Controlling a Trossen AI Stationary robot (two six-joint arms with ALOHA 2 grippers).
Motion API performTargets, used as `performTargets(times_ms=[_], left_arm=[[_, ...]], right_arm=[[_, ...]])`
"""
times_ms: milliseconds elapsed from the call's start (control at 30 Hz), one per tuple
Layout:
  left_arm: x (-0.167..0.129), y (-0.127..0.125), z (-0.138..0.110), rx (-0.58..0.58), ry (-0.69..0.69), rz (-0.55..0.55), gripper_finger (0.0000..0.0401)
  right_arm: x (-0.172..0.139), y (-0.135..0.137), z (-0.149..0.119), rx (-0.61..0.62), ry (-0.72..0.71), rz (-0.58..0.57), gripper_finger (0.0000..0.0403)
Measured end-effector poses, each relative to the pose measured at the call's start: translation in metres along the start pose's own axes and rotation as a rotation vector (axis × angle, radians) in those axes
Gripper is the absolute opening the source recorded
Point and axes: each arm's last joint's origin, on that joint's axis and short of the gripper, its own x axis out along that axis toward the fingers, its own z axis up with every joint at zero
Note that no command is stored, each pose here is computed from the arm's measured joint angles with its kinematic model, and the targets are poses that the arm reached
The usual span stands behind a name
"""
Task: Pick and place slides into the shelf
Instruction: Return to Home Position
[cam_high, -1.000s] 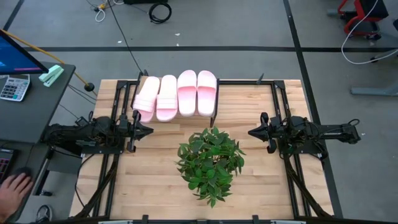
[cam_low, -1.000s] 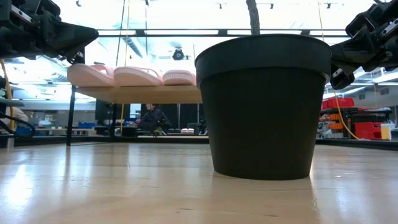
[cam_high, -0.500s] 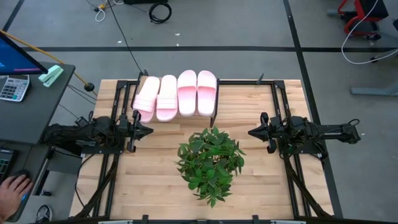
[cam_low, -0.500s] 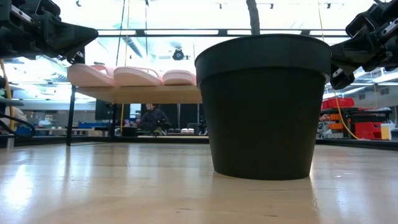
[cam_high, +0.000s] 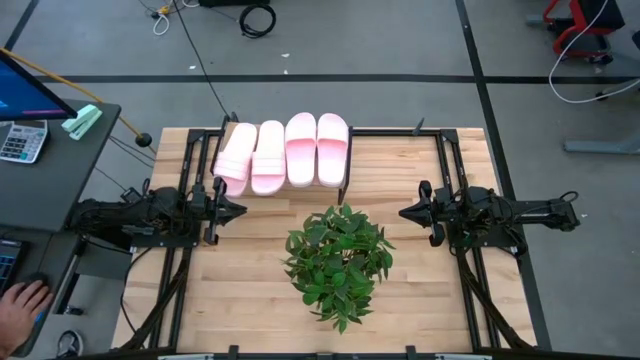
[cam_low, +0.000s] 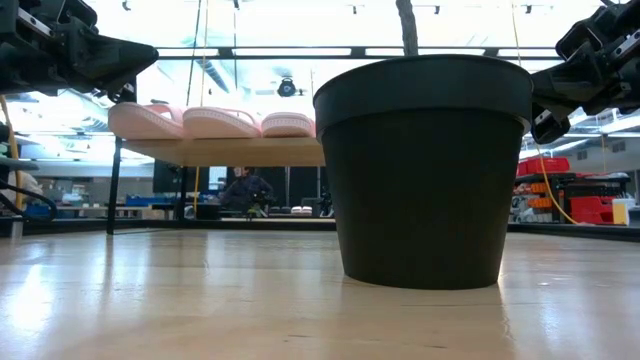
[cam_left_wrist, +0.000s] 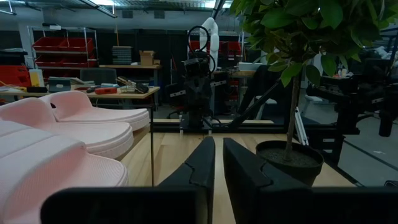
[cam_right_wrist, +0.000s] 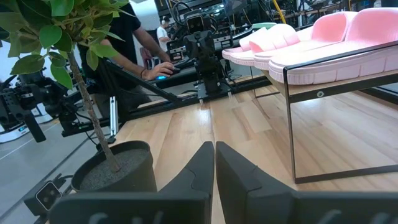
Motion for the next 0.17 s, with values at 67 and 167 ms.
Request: performTargets(times_ms=[67,167], left_arm=[[0.0,0.0,0.0,0.0,0.0,0.0,0.0034],[0.0,0.0,0.0,0.0,0.0,0.0,0.0029]], right_arm=[[0.0,0.0,0.0,0.0,0.0,0.0,0.0022],[0.0,0.0,0.0,0.0,0.0,0.0,0.0022]])
